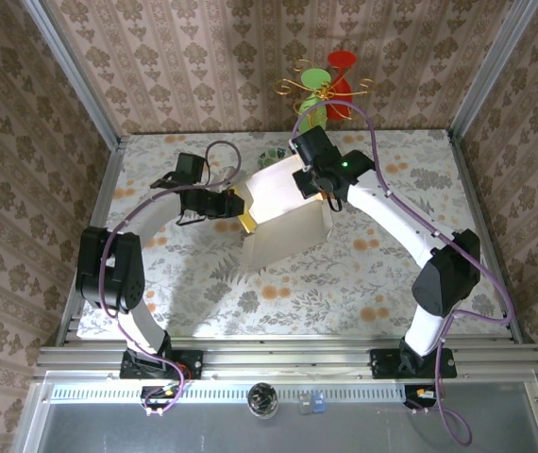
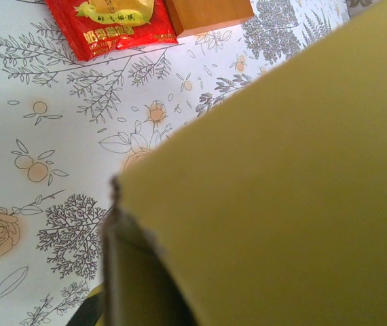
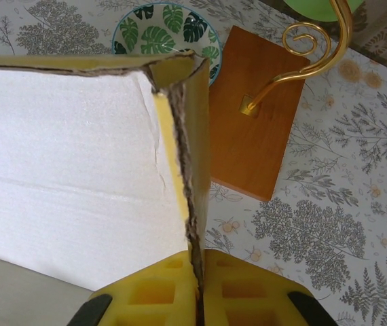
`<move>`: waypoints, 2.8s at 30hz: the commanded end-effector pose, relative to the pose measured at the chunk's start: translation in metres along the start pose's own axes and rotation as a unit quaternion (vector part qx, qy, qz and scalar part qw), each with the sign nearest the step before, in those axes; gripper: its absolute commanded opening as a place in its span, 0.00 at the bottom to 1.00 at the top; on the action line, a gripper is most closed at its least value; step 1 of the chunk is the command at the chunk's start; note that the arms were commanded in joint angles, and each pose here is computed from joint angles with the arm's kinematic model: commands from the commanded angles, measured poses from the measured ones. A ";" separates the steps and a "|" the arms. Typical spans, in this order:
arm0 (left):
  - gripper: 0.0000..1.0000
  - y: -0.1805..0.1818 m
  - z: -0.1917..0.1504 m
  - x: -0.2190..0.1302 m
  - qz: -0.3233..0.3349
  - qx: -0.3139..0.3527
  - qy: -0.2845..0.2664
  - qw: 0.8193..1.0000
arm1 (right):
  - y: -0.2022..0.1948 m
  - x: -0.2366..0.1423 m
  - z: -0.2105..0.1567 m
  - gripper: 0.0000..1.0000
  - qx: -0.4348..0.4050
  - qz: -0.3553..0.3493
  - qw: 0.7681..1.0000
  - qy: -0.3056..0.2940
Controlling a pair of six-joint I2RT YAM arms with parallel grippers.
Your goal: Fold the paper box
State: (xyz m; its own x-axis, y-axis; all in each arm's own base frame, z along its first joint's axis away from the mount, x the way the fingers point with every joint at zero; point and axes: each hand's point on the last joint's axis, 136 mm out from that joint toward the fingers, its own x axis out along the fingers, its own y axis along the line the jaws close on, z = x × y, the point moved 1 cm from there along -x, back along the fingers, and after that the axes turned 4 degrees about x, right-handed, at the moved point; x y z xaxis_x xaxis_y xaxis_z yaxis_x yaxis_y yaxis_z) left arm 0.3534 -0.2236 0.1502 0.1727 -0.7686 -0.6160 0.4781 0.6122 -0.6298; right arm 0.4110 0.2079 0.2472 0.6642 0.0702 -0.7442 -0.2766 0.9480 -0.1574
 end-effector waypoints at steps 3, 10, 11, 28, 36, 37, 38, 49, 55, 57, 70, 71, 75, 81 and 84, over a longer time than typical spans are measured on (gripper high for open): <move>0.00 -0.009 0.007 0.001 -0.005 0.009 0.002 1.000 | -0.005 0.003 0.004 0.12 0.004 -0.036 0.999 0.009; 0.00 -0.011 0.007 0.004 -0.004 0.010 0.008 1.000 | -0.010 0.009 0.009 0.22 0.015 -0.064 0.998 0.013; 0.00 -0.010 0.006 0.004 -0.003 0.009 0.009 1.000 | -0.010 0.009 0.010 0.20 0.015 -0.065 0.998 0.011; 0.00 0.008 0.000 0.007 0.102 -0.064 0.036 0.992 | -0.048 0.011 -0.008 0.00 0.031 -0.274 0.959 0.063; 0.00 0.012 -0.008 0.010 0.127 -0.084 0.047 0.987 | -0.037 0.014 -0.017 0.00 0.018 -0.286 0.955 0.075; 0.00 0.013 -0.009 0.011 0.129 -0.087 0.048 0.987 | -0.033 0.015 -0.019 0.00 0.009 -0.287 0.955 0.078; 0.00 0.014 -0.010 0.011 0.130 -0.089 0.050 0.986 | -0.030 0.017 -0.021 0.00 0.003 -0.287 0.954 0.083; 0.00 0.027 -0.029 0.025 0.165 -0.112 0.069 0.978 | -0.014 0.034 -0.051 0.00 0.010 -0.267 0.957 0.112; 0.03 0.038 -0.047 0.043 0.178 -0.113 0.069 0.975 | -0.001 0.050 -0.079 0.00 0.028 -0.244 0.958 0.145; 0.04 0.043 -0.052 0.047 0.184 -0.116 0.066 0.974 | 0.001 0.053 -0.086 0.00 0.033 -0.242 0.958 0.151; 0.16 0.043 -0.055 0.053 0.215 -0.088 0.010 0.973 | 0.004 0.061 -0.111 0.00 0.046 -0.238 0.954 0.179; 0.16 0.042 -0.055 0.052 0.217 -0.084 0.007 0.973 | 0.004 0.061 -0.111 0.00 0.045 -0.238 0.953 0.180; 0.15 0.040 -0.053 0.047 0.225 -0.072 -0.002 0.972 | 0.004 0.061 -0.112 0.00 0.045 -0.237 0.953 0.182; 0.15 0.033 -0.055 0.043 0.232 -0.059 -0.012 0.971 | 0.004 0.061 -0.112 0.00 0.046 -0.238 0.953 0.182; 0.15 0.032 -0.058 0.042 0.243 -0.054 -0.011 0.968 | 0.004 0.061 -0.112 0.00 0.047 -0.236 0.953 0.182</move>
State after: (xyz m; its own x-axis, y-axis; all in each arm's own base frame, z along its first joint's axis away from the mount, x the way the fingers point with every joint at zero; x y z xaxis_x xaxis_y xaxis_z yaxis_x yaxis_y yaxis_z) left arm 0.3260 -0.2298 0.0701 0.3296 -0.4216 -0.8448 0.2391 0.9029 -0.3573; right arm 0.3788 0.1938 0.1222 0.4216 -0.4318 -0.7974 0.0516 0.8893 -0.4543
